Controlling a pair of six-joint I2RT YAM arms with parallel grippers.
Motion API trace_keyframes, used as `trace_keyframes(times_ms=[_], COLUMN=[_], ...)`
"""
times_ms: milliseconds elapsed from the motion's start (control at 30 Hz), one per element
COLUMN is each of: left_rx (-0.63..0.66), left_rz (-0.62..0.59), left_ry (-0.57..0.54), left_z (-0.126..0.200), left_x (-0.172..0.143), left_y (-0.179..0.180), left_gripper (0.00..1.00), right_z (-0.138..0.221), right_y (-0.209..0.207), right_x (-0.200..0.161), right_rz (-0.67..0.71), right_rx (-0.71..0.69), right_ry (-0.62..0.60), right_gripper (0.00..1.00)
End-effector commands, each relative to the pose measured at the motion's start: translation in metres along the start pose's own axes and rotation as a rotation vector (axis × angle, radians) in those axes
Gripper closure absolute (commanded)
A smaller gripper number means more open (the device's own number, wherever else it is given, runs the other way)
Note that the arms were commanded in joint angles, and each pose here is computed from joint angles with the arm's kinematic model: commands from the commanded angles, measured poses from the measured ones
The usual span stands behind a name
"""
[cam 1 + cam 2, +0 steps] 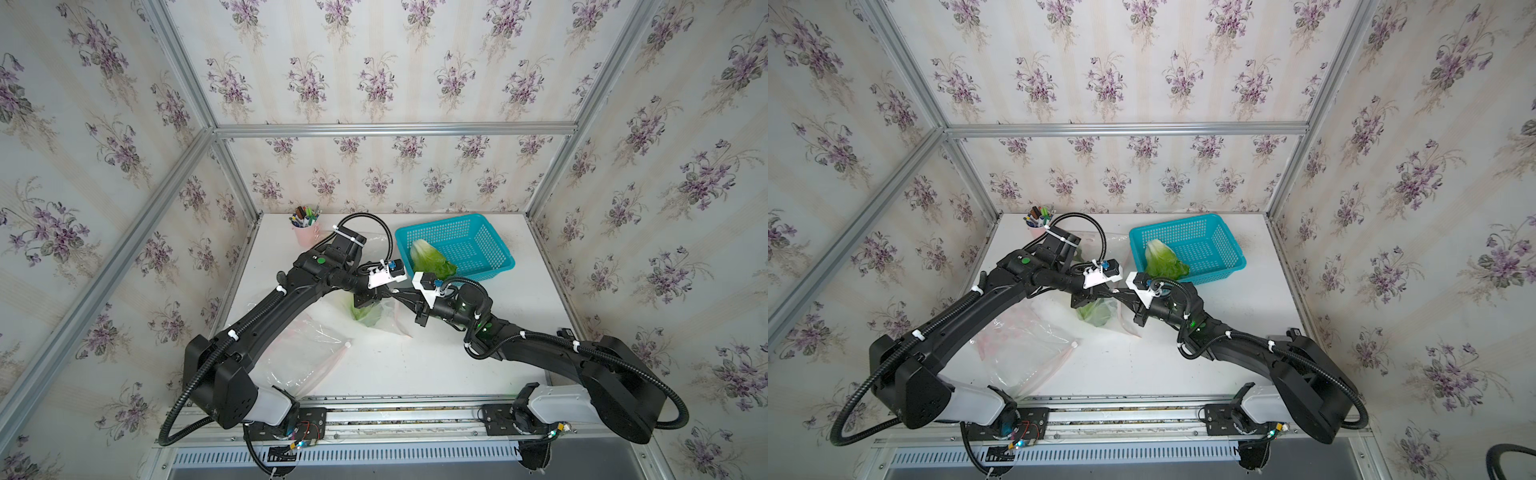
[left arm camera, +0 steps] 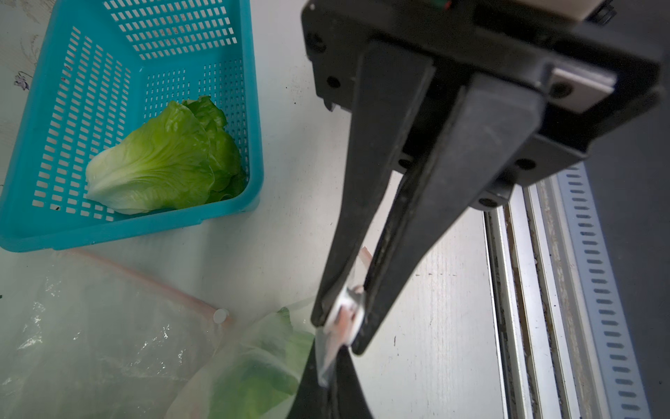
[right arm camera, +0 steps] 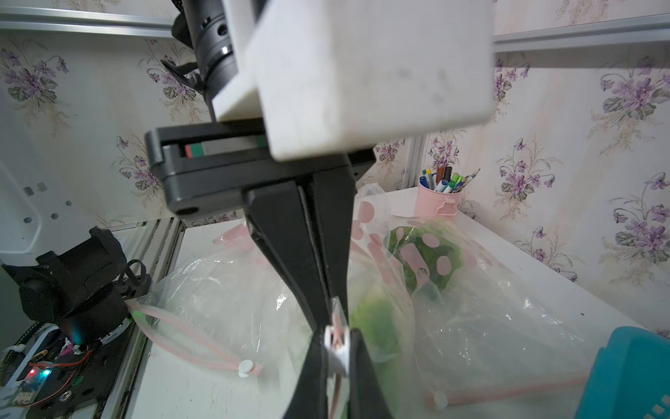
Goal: Open the zip-top bag and take out the chinese cabbages
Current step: Unzip the zipper on the zipper food storage bag.
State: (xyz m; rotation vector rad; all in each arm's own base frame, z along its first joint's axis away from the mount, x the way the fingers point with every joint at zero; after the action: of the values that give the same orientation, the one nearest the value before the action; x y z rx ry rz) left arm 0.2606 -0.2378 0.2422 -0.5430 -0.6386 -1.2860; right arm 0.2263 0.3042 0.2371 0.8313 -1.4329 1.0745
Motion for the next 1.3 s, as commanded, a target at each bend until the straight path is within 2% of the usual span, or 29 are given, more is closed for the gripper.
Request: trace_keyframes(times_ms=[0,300,633,667,867,1267], left_rx=[0.03,0.099,0.095,0.112,0.119,0.155], left_rz=[-0.025,0.014,0.027,0.012,0.01,0.015], left_ry=[0.01,0.005,-0.045,-0.069,-0.091,-0.083], left_z=[0.003,0.007,0.011,0.021,0.028,0.033], left_x=[0.0,0.004,0.011,0.016,0.019,0.014], left_y=[0.004,0.016,0.014,0.01,0.009,0.013], left_gripper=[1.0,1.0,1.0,1.0,1.0,1.0], right_z=[0.0,-0.001,-0.001,-0.001,-0.001,0.001], right_y=[0.002,0.002,0.004,0.003,0.004,0.004], right_x=[0.004,0.001,-0.003,-0.003,-0.005,-0.01], right_rz=[0.009,0.003,-0.007,-0.007,-0.013,-0.014], right_rx=[0.013,0.019,0.022,0.022,0.023,0.016], right_ry=[-0.012,-0.003,0.007,0.008,0.008,0.02], right_gripper=[1.0,1.0,1.0,1.0,1.0,1.0])
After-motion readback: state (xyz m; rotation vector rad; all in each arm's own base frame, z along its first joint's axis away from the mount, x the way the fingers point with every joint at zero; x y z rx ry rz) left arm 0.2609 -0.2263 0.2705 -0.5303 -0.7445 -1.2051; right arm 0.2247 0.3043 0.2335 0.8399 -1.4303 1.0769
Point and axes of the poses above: each gripper's point midway between its finger pads, its own z axis back along the fingers, its own y axis along the line the jaws close on, x = y × z, the point moved 3 cm from there along z, back along the fingers, and after that the axes turned 8 degrees about z, right-handed, at the moved point
